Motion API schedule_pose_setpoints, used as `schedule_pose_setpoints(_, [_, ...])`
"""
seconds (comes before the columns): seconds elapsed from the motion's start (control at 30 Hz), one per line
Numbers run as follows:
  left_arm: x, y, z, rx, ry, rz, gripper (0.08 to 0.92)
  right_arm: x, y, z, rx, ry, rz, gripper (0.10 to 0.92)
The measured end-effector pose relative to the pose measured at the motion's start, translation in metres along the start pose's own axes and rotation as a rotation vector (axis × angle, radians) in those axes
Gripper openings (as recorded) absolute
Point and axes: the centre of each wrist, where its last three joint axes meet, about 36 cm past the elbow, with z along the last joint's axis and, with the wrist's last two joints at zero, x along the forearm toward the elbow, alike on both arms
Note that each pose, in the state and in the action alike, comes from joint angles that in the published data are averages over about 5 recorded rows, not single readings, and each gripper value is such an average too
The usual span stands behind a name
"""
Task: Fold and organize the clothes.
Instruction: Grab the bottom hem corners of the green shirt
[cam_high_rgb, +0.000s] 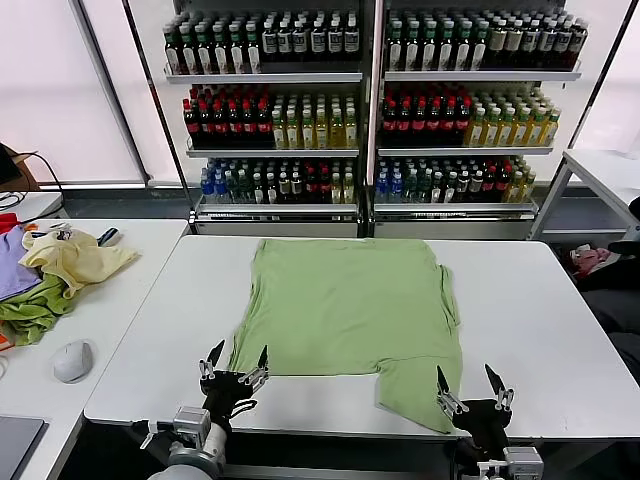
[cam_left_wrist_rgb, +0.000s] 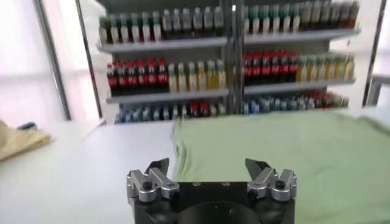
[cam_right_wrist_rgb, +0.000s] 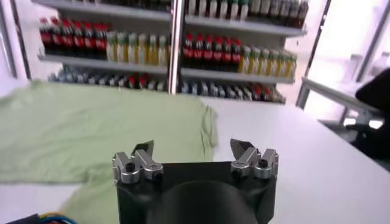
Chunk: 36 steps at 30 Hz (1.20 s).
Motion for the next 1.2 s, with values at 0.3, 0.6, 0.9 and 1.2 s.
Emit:
schedule_pose_setpoints(0.3, [-0.011, 0.011, 0.007, -0.016, 0.081, -0.010, 0.823, -0.002, 0.012, 0.008, -0.005, 0.072, -0.016, 0.823])
schedule_pose_setpoints(0.6, [-0.019, 0.016, 0.013, 0.002, 0.143, 0.017, 0.823, -0.008, 0.018, 0.014, -0.027, 0.119, -0.026, 0.821])
schedule_pose_setpoints(0.9, [-0.023, 0.019, 0.019, 0.030, 0.182, 0.031, 0.679, -0.009, 0.020, 0.018, -0.063, 0.168, -0.054, 0.604])
schedule_pose_setpoints(1.2, [-0.022, 0.015, 0.022, 0.061, 0.204, 0.044, 0.419, -0.015, 0.013, 0.017, -0.082, 0.190, -0.075, 0.410])
